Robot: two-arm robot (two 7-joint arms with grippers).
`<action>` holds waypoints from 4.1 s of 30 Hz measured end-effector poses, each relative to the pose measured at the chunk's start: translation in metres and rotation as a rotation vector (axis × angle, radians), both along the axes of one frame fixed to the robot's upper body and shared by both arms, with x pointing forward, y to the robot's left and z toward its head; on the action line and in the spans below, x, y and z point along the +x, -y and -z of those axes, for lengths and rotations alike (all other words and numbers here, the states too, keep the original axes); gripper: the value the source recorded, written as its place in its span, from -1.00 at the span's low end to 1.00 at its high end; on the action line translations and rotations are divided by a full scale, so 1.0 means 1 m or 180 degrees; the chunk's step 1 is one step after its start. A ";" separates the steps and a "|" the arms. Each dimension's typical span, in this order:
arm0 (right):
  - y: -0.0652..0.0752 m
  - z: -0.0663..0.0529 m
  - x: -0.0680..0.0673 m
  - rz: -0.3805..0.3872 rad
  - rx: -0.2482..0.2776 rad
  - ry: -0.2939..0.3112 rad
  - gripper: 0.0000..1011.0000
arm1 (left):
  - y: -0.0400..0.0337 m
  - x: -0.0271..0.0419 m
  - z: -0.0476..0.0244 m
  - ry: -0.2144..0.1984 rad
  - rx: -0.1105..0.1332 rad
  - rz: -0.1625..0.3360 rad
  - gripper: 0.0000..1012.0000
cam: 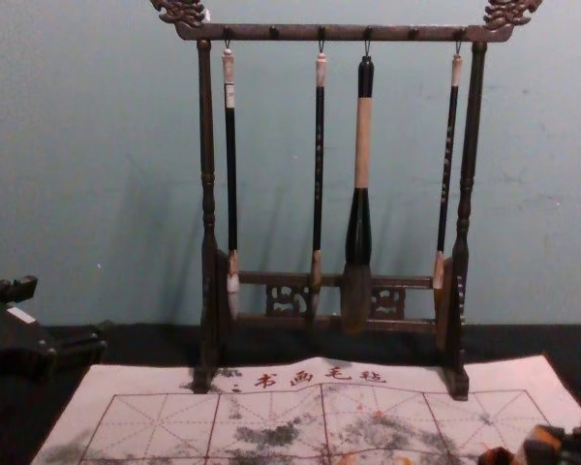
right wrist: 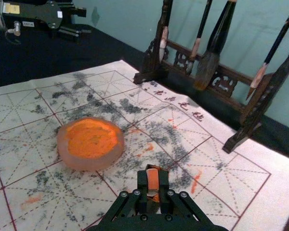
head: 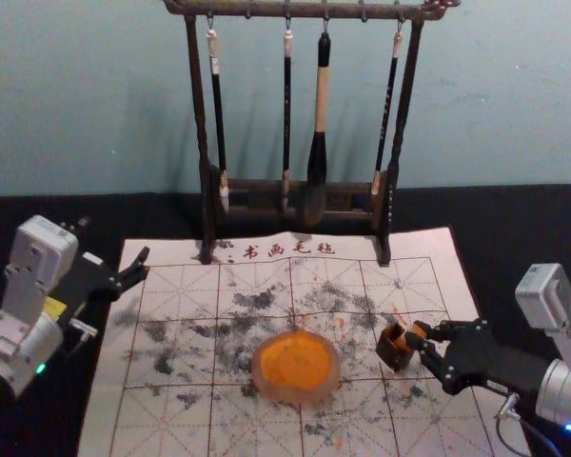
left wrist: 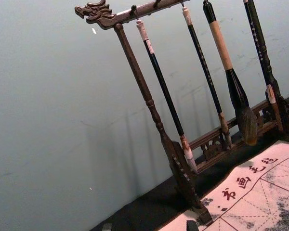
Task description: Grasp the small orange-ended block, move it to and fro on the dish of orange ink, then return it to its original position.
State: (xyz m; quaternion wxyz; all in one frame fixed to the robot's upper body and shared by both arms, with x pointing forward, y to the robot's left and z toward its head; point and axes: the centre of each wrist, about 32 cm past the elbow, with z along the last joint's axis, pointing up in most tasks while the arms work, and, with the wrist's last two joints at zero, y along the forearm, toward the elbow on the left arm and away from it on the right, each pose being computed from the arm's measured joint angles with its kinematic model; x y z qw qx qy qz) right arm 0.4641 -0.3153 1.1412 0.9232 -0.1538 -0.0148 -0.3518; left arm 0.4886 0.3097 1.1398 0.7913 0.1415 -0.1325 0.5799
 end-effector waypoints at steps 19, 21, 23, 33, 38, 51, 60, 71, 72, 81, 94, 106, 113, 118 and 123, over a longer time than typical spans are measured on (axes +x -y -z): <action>-0.001 -0.027 -0.005 0.0027 -0.0027 0.0169 -0.79 | 0.0000 0.0000 0.0000 0.0000 0.0000 0.0000 0.98; -0.003 -0.030 -0.003 0.0018 -0.0013 0.0203 -0.79 | 0.0000 0.0000 0.0000 0.0000 0.0000 0.0000 0.98; -0.005 -0.033 -0.001 0.0005 0.0001 0.0244 -0.79 | 0.0000 0.0000 0.0000 0.0000 0.0000 0.0000 0.98; -0.017 -0.037 0.011 -0.0154 -0.0003 0.0289 -0.79 | 0.0000 0.0000 0.0000 0.0000 0.0000 0.0000 0.98; -0.026 -0.033 0.022 -0.0297 -0.0013 0.0193 -0.79 | 0.0000 0.0000 0.0000 0.0000 0.0000 0.0000 0.98; -0.046 -0.034 0.034 -0.0686 -0.0131 0.0117 -0.79 | 0.0000 0.0000 0.0000 0.0000 0.0000 0.0000 0.98; -0.058 -0.036 0.040 -0.0906 -0.0207 0.0069 -0.79 | 0.0000 0.0000 0.0000 0.0000 0.0000 0.0000 0.98; -0.069 -0.044 0.044 -0.1043 -0.0415 -0.0032 -0.79 | 0.0000 0.0000 0.0000 0.0000 0.0000 0.0000 0.98; -0.070 -0.045 0.045 -0.1049 -0.0446 -0.0046 -0.79 | 0.0000 0.0000 0.0000 0.0000 0.0000 0.0000 0.98; -0.076 -0.049 0.052 -0.1082 -0.0543 -0.0078 -0.79 | 0.0000 0.0000 0.0000 0.0000 0.0000 0.0000 0.98; -0.089 -0.050 0.061 -0.1175 -0.0652 -0.0096 -0.79 | 0.0000 0.0000 0.0000 0.0000 0.0000 0.0000 0.98; -0.092 -0.050 0.070 -0.1096 -0.0688 -0.0104 -0.79 | 0.0000 0.0000 0.0000 0.0000 0.0000 0.0000 0.98; -0.088 -0.051 0.074 -0.0999 -0.0691 -0.0104 -0.79 | 0.0000 0.0000 0.0000 0.0000 0.0000 0.0000 0.98; -0.083 -0.052 0.072 -0.0963 -0.0693 -0.0114 -0.79 | 0.0000 0.0000 0.0000 0.0000 0.0000 0.0000 0.98; -0.079 -0.053 0.068 -0.0966 -0.0679 -0.0122 -0.79 | 0.0000 0.0000 0.0000 0.0000 0.0000 0.0000 0.98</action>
